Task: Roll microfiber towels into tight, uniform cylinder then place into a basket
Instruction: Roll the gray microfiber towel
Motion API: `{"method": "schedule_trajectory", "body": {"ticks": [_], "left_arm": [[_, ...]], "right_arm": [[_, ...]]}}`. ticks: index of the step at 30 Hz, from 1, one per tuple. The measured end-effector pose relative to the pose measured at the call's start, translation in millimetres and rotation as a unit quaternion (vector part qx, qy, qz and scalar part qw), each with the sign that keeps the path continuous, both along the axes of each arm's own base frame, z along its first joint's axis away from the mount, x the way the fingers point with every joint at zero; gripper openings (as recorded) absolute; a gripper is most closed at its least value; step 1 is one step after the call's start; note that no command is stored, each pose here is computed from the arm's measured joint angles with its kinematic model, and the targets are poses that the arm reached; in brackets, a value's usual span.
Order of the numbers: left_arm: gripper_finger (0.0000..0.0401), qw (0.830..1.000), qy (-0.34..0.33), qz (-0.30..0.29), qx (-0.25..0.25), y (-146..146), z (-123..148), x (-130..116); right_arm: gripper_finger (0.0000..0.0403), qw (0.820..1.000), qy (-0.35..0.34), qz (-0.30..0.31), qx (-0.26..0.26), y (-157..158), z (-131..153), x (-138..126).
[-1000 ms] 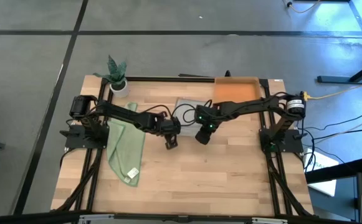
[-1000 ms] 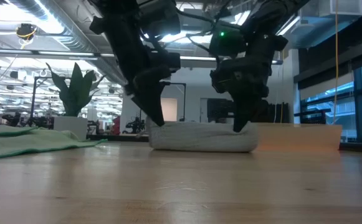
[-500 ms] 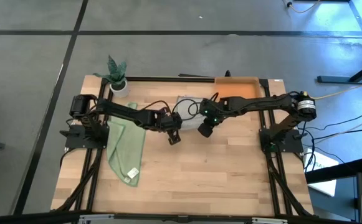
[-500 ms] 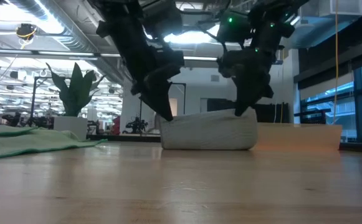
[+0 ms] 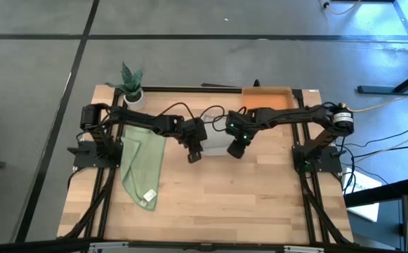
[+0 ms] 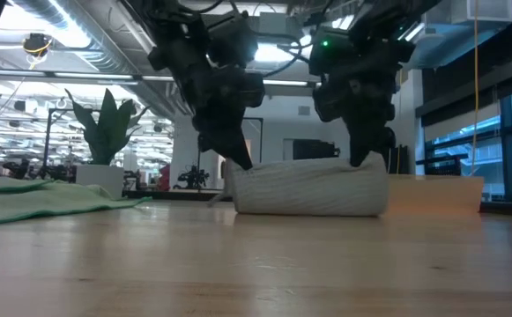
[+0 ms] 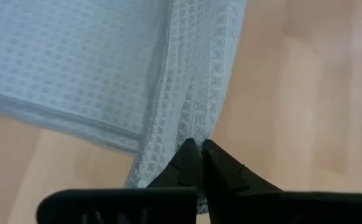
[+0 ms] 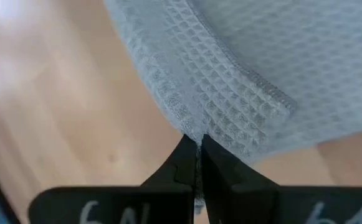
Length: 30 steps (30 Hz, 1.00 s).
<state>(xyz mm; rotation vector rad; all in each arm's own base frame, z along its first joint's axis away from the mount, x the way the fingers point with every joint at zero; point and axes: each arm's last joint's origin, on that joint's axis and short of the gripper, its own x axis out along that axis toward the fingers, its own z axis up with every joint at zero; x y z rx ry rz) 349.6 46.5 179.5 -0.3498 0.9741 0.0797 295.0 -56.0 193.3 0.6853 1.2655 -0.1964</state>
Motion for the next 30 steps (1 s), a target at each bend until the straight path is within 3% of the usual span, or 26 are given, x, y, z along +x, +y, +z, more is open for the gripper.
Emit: {"method": "schedule_trajectory", "body": {"ticks": [4,12,21,25,30], "left_arm": [[0.0000,1.000,0.002,0.025,0.012,7.0,-0.7,-0.4],[0.0000,0.999,0.002,0.040,0.013,18.2,-6.8,1.4],[0.0000,0.999,-0.014,0.005,-0.041,16.9,-14.2,6.8],[0.0000,0.997,-0.025,-0.019,-0.077,16.3,-14.9,8.4],[0.0000,0.994,-0.035,-0.040,-0.093,15.3,-16.9,10.8]], "right_arm": [[0.0012,0.999,0.011,-0.030,-0.027,-7.4,-1.8,-0.7],[0.0012,0.998,0.034,-0.043,-0.020,-18.2,-16.2,1.3],[0.0012,0.999,0.044,-0.029,0.008,-17.3,-19.5,-0.4],[0.0012,0.996,0.056,-0.041,0.055,-18.1,-17.7,-5.0],[0.0012,0.995,0.064,-0.051,0.059,-17.4,-17.9,-5.7]]}}
